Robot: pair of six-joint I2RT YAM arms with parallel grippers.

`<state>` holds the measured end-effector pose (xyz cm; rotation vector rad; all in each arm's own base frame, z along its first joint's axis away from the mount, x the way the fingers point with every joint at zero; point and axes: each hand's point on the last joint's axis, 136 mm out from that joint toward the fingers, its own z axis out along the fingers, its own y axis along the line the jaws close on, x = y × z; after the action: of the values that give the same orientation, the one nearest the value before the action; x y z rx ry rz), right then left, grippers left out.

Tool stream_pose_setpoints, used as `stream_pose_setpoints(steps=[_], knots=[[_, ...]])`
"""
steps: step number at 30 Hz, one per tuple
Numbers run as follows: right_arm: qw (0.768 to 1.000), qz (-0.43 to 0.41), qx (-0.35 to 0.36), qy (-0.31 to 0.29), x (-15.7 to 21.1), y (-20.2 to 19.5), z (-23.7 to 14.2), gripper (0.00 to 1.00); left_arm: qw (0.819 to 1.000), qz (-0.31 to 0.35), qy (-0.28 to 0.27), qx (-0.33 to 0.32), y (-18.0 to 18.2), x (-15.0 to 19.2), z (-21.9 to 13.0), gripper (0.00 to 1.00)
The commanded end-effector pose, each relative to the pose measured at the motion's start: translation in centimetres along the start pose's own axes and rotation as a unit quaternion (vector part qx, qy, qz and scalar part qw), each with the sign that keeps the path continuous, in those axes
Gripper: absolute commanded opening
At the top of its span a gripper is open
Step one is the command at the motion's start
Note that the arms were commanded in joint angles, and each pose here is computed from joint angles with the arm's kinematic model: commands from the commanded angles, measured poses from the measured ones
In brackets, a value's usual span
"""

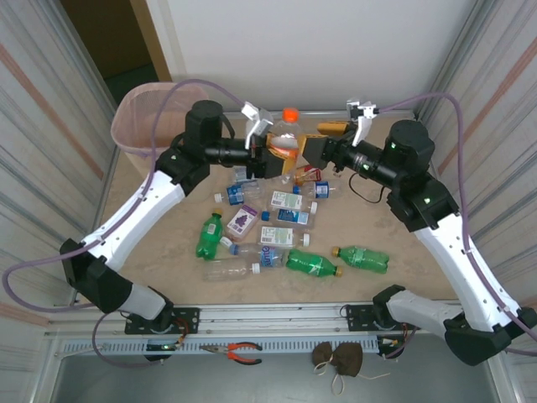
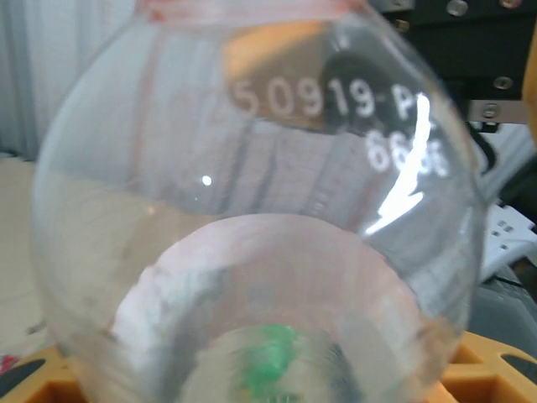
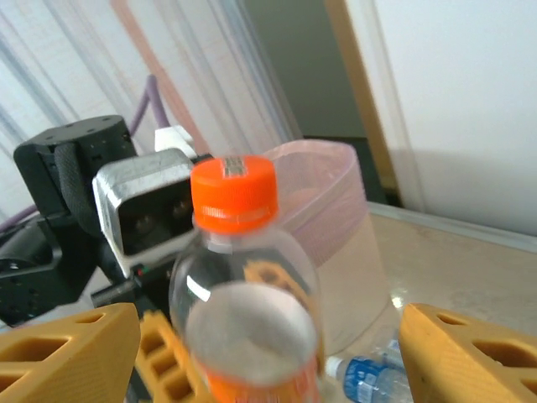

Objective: Put the plastic bottles in the bin

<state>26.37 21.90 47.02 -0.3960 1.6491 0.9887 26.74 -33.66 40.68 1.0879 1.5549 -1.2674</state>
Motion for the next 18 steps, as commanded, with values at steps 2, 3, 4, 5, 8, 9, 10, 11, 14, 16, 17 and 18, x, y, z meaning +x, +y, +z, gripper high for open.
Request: stream_pose_setpoints(steps=[2,3,4,5,8,9,10,11,14,16,17,18], knots=[[0.998,-0.024,0.061,-0.019,-1.3,-1.3,-2.1,0.80,0.995,0.018,-0.023,-0.093,1.4,-3.0,-4.5,0.52],[0.997,-0.025,0.070,-0.021,-1.3,-1.7,-2.3,0.80,0.993,0.012,-0.025,-0.114,2.2,-3.2,-5.5,0.52],[0.996,-0.023,0.079,-0.020,-1.3,-2.1,-2.6,0.80,0.990,0.006,-0.027,-0.137,3.0,-3.4,-6.6,0.52],[0.996,-0.022,0.084,-0.020,-1.2,-2.4,-2.7,0.80,0.988,-0.001,-0.029,-0.155,3.7,-3.6,-7.6,0.52],[0.995,-0.017,0.100,-0.018,-1.1,-3.2,-3.1,0.80,0.976,-0.027,-0.038,-0.211,5.9,-4.1,-11.0,0.52],[0.994,-0.015,0.105,-0.016,-0.9,-3.6,-3.2,0.80,0.972,-0.036,-0.040,-0.230,6.7,-4.3,-12.3,0.52],[0.994,-0.013,0.109,-0.015,-0.9,-3.9,-3.3,0.80,0.967,-0.044,-0.041,-0.248,7.4,-4.4,-13.5,0.52],[0.993,-0.012,0.112,-0.014,-0.8,-4.1,-3.3,0.80,0.962,-0.055,-0.039,-0.264,8.1,-4.2,-14.6,0.52],[0.993,-0.009,0.117,-0.012,-0.7,-4.6,-3.4,0.80,0.944,-0.087,-0.034,-0.317,10.4,-3.8,-18.1,0.52],[0.993,-0.007,0.121,-0.012,-0.7,-4.8,-3.5,0.81,0.931,-0.105,-0.024,-0.348,11.9,-3.1,-20.1,0.52],[0.992,-0.005,0.122,-0.010,-0.6,-4.9,-3.5,0.80,0.924,-0.111,-0.017,-0.365,12.6,-2.7,-21.1,0.52],[0.992,-0.005,0.123,-0.010,-0.7,-4.9,-3.5,0.81,0.918,-0.117,-0.011,-0.380,13.3,-2.3,-22.1,0.52]])
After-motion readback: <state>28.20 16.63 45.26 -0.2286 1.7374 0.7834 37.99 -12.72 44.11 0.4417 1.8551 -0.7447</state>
